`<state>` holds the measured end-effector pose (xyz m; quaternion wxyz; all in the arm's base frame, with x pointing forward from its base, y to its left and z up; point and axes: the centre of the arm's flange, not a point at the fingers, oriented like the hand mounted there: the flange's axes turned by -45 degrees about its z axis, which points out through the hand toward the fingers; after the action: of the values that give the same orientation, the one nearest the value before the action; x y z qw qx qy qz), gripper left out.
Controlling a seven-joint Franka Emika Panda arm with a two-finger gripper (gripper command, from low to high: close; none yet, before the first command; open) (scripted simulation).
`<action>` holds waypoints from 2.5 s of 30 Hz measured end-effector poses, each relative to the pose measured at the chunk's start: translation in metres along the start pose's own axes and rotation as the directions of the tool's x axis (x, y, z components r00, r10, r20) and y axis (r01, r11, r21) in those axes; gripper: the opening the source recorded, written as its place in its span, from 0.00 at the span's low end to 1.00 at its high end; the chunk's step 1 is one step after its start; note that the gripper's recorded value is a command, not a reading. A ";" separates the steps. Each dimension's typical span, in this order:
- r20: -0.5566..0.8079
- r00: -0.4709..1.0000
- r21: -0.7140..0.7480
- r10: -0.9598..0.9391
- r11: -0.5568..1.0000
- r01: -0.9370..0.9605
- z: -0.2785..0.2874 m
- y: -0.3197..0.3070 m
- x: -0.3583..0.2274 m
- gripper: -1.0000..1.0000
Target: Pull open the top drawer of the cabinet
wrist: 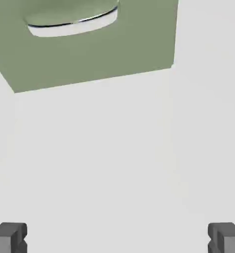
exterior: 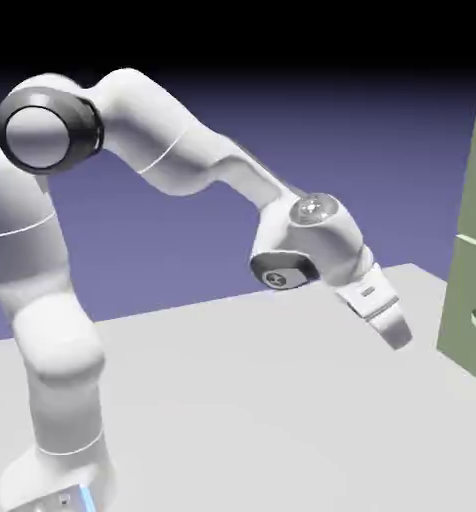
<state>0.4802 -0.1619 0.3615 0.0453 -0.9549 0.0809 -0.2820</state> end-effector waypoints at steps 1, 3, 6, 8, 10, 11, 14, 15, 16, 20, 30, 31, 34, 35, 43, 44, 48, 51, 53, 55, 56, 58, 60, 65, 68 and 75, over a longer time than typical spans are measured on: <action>0.005 1.000 -0.007 0.009 1.000 -0.009 0.006 0.011 0.000 0.50; 0.011 1.000 -0.021 0.019 1.000 -0.019 0.019 0.031 0.001 0.50; 0.012 1.000 -0.049 0.023 0.999 -0.023 0.034 0.058 0.003 0.50; 0.005 1.000 -0.073 0.020 0.997 -0.020 0.042 0.077 0.004 0.50; -0.006 1.000 -0.101 0.011 0.995 -0.011 0.048 0.094 0.006 0.50; -0.013 1.000 -0.117 0.003 0.993 -0.005 0.050 0.103 0.008 0.50; -0.039 0.999 -0.167 -0.033 0.986 0.026 0.054 0.125 0.015 0.50; -0.050 0.998 -0.185 -0.049 0.982 0.039 0.054 0.132 0.018 0.50; -0.060 0.996 -0.205 -0.068 0.977 0.054 0.054 0.138 0.022 0.50; -0.104 0.981 -0.288 -0.166 0.949 0.130 0.051 0.157 0.041 0.50; -0.172 0.819 -0.530 -0.547 0.752 0.392 0.027 0.150 0.122 0.50; -0.172 0.788 -0.554 -0.591 0.719 0.419 0.024 0.143 0.133 0.50; -0.162 0.676 -0.625 -0.719 0.605 0.494 0.018 0.117 0.164 0.50; -0.156 0.631 -0.647 -0.760 0.561 0.516 0.016 0.106 0.174 0.50; -0.053 0.171 -0.788 -0.984 0.147 0.598 0.016 -0.026 0.248 0.50; -0.036 0.104 -0.800 -0.994 0.091 0.593 0.018 -0.047 0.254 0.50; 0.038 -0.173 -0.836 -0.984 -0.127 0.534 0.033 -0.143 0.269 0.50; 0.041 -0.181 -0.837 -0.983 -0.132 0.531 0.036 -0.147 0.274 0.50; 0.041 -0.181 -0.837 -0.983 -0.133 0.531 0.041 -0.149 0.284 0.50; 0.042 -0.181 -0.837 -0.983 -0.133 0.531 0.047 -0.150 0.292 0.50; 0.042 -0.181 -0.837 -0.983 -0.133 0.531 0.049 -0.151 0.296 0.50; 0.041 -0.181 -0.837 -0.983 -0.133 0.531 0.054 -0.152 0.303 0.50; 0.041 -0.181 -0.837 -0.983 -0.132 0.531 0.060 -0.152 0.310 0.50; 0.040 -0.181 -0.837 -0.983 -0.132 0.532 0.056 -0.152 0.304 0.00; 0.040 -0.181 -0.836 -0.983 -0.132 0.532 0.049 -0.150 0.293 0.00; 0.041 -0.181 -0.836 -0.983 -0.132 0.532 0.028 -0.145 0.261 0.00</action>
<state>0.7306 -0.0655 0.4958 -0.4995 -0.5002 -0.5006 -0.4997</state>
